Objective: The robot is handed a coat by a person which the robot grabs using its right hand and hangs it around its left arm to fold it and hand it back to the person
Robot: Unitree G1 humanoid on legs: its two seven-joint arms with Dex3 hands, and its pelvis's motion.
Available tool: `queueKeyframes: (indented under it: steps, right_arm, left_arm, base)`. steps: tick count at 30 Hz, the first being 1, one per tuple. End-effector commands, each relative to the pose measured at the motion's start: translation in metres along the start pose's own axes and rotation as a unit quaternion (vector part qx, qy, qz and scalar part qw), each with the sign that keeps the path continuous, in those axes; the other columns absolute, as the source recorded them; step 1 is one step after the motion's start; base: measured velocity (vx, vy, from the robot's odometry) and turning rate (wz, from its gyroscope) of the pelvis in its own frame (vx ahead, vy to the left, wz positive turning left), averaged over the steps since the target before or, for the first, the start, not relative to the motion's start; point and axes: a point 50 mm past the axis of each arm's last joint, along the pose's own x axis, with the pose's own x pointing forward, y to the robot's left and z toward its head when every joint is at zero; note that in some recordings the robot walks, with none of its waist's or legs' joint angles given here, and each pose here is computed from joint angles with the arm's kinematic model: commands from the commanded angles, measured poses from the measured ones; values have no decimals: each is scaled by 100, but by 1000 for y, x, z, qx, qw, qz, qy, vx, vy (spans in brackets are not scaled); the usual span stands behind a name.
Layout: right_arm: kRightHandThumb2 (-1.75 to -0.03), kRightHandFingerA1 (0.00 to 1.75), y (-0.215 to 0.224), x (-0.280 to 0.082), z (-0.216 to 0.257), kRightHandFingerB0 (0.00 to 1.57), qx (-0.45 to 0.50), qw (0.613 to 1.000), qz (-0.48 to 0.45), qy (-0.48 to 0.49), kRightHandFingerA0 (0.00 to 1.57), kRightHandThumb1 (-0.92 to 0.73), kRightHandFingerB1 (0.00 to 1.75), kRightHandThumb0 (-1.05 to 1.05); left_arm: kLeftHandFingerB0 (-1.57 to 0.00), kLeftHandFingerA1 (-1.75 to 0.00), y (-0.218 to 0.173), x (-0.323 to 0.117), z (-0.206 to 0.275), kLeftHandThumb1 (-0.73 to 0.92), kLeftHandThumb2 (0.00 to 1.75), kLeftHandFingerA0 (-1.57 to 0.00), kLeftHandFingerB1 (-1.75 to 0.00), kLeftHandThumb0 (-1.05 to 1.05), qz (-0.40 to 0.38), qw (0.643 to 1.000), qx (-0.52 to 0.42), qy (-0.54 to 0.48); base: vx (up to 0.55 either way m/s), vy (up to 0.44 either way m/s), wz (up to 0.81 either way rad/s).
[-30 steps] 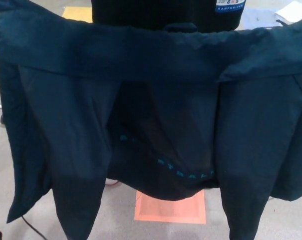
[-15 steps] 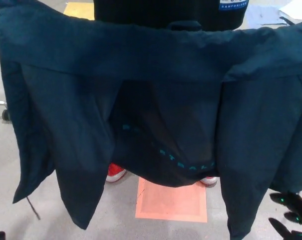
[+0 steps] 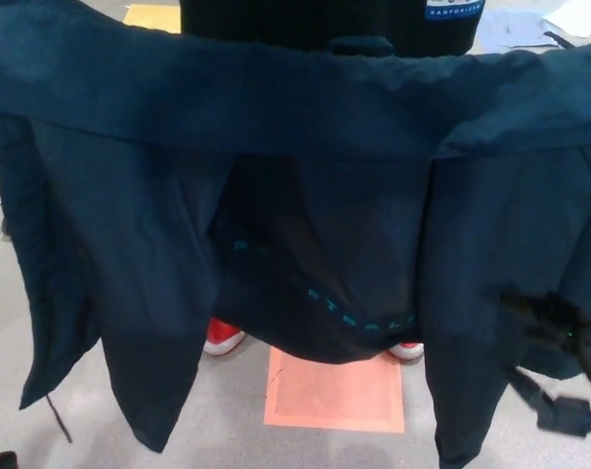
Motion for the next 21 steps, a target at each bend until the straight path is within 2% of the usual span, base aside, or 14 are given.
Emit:
queueKeyframes:
  steps: [1, 5, 9, 11, 14, 18, 21]
  right_arm:
    - [-61, 37, -104, -88, 194, 44, -66, 797, -276, -533, 45, -66, 36, -63]
    - [-61, 36, -111, -90, 213, 41, -87, 761, -294, -571, 41, -65, 34, -64]
    - [-61, 39, -115, -96, 231, 41, -96, 758, -305, -568, 38, -66, 35, -68]
    - [-62, 37, -118, -95, 237, 36, -119, 742, -320, -577, 35, -70, 34, -70]
    - [-61, 41, -121, -94, 245, 29, -127, 727, -328, -590, 29, -66, 36, -68]
    - [-60, 43, -127, -98, 255, 31, -136, 732, -322, -584, 32, -64, 38, -71]
    - [-62, 39, -136, -93, 258, 30, -166, 708, -348, -592, 37, -71, 33, -72]
  left_arm:
    - [-21, -37, 11, -4, 8, 90, 66, -29, -33, -64, -3, 999, 33, -37]
    - [-26, -38, 10, -4, 8, 89, 66, -34, -34, -64, 2, 999, 27, -40]
    - [-26, -39, 9, -3, 8, 87, 66, -33, -34, -63, 6, 999, 18, -41]
    - [-26, -38, 8, -3, 8, 89, 66, -32, -35, -64, 5, 999, 10, -37]
    - [-25, -38, 7, -2, 11, 90, 66, -31, -35, -62, -1, 999, 33, -40]
    - [-25, -38, 8, -1, 14, 89, 66, -33, -35, -64, 2, 998, 40, -44]
    - [-28, -39, 9, -1, 17, 90, 67, -34, -37, -64, 1, 998, 41, -45]
  base:
    - [0, 0, 0]
    - [0, 0, 0]
    - [0, 0, 0]
    - [0, 0, 0]
    - [0, 0, 0]
    - [0, 0, 0]
    - [0, 0, 0]
